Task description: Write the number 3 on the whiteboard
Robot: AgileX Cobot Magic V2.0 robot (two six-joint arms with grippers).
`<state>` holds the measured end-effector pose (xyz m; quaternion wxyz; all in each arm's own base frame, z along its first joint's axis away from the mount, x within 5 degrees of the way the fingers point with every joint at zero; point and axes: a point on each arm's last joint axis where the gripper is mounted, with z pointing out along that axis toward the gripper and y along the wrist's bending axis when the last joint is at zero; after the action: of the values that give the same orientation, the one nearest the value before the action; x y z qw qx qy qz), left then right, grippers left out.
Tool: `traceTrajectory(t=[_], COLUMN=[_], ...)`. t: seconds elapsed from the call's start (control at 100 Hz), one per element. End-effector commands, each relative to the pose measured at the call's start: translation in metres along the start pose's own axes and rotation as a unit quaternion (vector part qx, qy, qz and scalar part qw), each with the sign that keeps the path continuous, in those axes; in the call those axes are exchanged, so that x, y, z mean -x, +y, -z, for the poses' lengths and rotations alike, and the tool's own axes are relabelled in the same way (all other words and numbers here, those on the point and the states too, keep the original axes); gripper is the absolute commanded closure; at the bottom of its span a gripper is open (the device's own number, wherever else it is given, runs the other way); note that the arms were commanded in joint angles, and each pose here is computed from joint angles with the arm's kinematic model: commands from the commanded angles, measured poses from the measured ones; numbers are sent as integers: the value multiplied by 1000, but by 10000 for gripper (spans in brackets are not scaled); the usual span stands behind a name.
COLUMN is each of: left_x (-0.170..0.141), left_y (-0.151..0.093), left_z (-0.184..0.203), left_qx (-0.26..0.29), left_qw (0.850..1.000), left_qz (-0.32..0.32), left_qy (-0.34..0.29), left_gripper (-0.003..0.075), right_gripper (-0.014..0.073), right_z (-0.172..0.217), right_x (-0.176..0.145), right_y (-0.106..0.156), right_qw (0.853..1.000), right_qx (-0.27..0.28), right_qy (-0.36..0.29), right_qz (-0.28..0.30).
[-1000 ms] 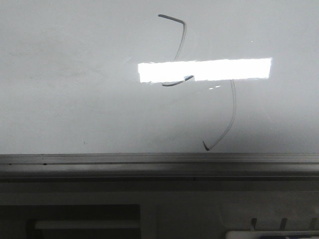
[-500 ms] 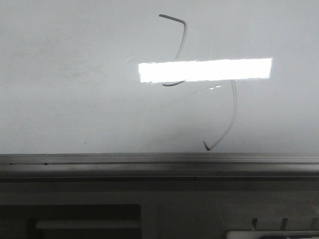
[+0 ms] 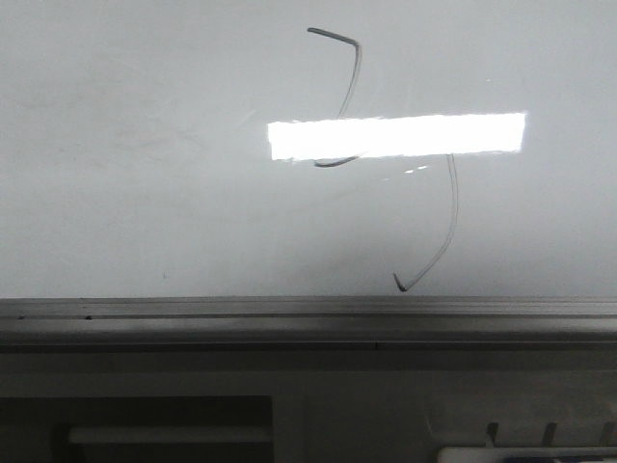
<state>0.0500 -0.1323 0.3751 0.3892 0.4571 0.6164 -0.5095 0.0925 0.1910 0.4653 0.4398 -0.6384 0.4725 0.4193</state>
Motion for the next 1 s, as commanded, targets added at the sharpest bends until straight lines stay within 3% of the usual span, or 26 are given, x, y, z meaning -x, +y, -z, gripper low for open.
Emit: traceTrajectory(t=[0.0, 0.51, 0.68, 0.75, 0.92, 0.99], left_x=[11, 11, 12, 12, 15, 16], left_y=[-3, -3, -3, -2, 3, 6], left_z=[2, 2, 2, 2, 2, 2], left_qx=[-9, -7, -5, -1, 24, 41], left_qw=[999, 999, 999, 999, 998, 997], left_qz=[13, 13, 13, 13, 14, 22], left_qy=[-30, -31, -33, -35, -51, -59], left_gripper=[392, 736, 741, 741, 741, 741], right_gripper=[657, 657, 642, 538, 42, -32], right_z=[7, 7, 7, 7, 11, 25], right_x=[15, 13, 14, 14, 18, 20], right_y=[4, 7, 6, 5, -2, -5], right_qw=[999, 1000, 1000, 1000, 998, 993], right_qx=[-4, 15, 9, 6, -47, -108], right_qy=[-33, -25, -28, -29, -47, -45], right_qz=[0, 1, -7, -7, -15, -11])
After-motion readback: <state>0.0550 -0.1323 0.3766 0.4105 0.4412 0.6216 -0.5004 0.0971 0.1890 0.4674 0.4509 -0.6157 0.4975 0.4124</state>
